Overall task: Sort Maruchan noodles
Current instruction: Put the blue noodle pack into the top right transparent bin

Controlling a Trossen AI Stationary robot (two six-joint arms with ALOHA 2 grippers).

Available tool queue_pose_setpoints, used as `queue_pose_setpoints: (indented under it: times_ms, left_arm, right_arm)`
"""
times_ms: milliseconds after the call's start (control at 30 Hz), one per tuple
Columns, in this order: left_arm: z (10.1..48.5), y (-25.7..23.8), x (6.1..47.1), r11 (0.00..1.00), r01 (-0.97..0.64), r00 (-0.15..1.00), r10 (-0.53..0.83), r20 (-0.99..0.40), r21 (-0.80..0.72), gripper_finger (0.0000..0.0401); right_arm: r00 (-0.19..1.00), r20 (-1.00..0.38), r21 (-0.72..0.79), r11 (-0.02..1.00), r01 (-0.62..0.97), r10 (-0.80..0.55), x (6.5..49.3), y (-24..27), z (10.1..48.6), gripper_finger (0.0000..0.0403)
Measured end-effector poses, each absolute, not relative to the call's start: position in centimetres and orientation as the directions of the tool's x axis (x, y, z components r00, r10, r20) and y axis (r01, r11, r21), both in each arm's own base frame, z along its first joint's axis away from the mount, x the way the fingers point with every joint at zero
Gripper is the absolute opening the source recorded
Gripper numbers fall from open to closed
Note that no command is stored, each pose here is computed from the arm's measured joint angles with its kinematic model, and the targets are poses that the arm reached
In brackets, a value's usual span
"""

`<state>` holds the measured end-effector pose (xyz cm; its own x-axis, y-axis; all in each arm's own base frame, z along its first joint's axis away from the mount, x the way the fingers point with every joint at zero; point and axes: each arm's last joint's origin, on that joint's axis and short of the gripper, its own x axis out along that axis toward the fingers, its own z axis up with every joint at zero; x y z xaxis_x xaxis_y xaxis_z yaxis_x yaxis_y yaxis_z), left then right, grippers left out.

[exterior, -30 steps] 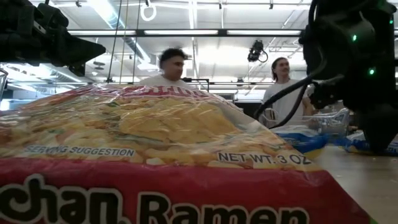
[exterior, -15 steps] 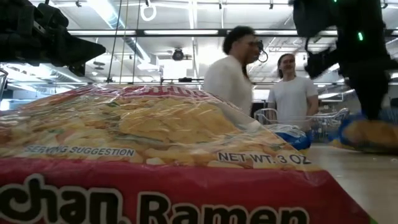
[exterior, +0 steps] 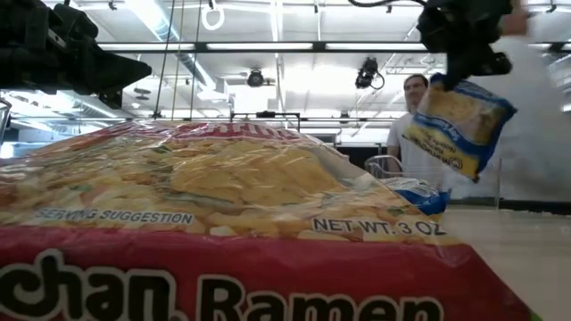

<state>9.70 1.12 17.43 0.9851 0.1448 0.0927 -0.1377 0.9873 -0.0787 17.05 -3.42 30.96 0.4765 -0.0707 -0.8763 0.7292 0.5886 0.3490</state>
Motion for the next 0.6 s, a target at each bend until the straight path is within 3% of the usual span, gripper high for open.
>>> queue_pose_setpoints:
  times_ms: [200,367,600]
  left_arm:
    - [17.4,1.1,9.7,0.987,-0.138,0.985,0.145,0.093,-0.079,0.0027]
    - [17.4,1.1,9.7,0.987,-0.138,0.985,0.145,0.093,-0.079,0.0027]
    - [17.4,1.1,9.7,0.987,-0.138,0.985,0.145,0.094,-0.079,0.0027]
  right_arm:
    - [0.598,-0.781,0.300,0.729,0.615,-0.183,19.5,-3.9,31.4,0.0003]
    - [0.607,-0.731,0.059,0.857,0.512,-0.313,22.4,-3.0,30.6,0.0003]
    - [0.566,-0.731,-0.236,0.919,0.315,-0.382,25.7,1.2,27.8,0.0002]
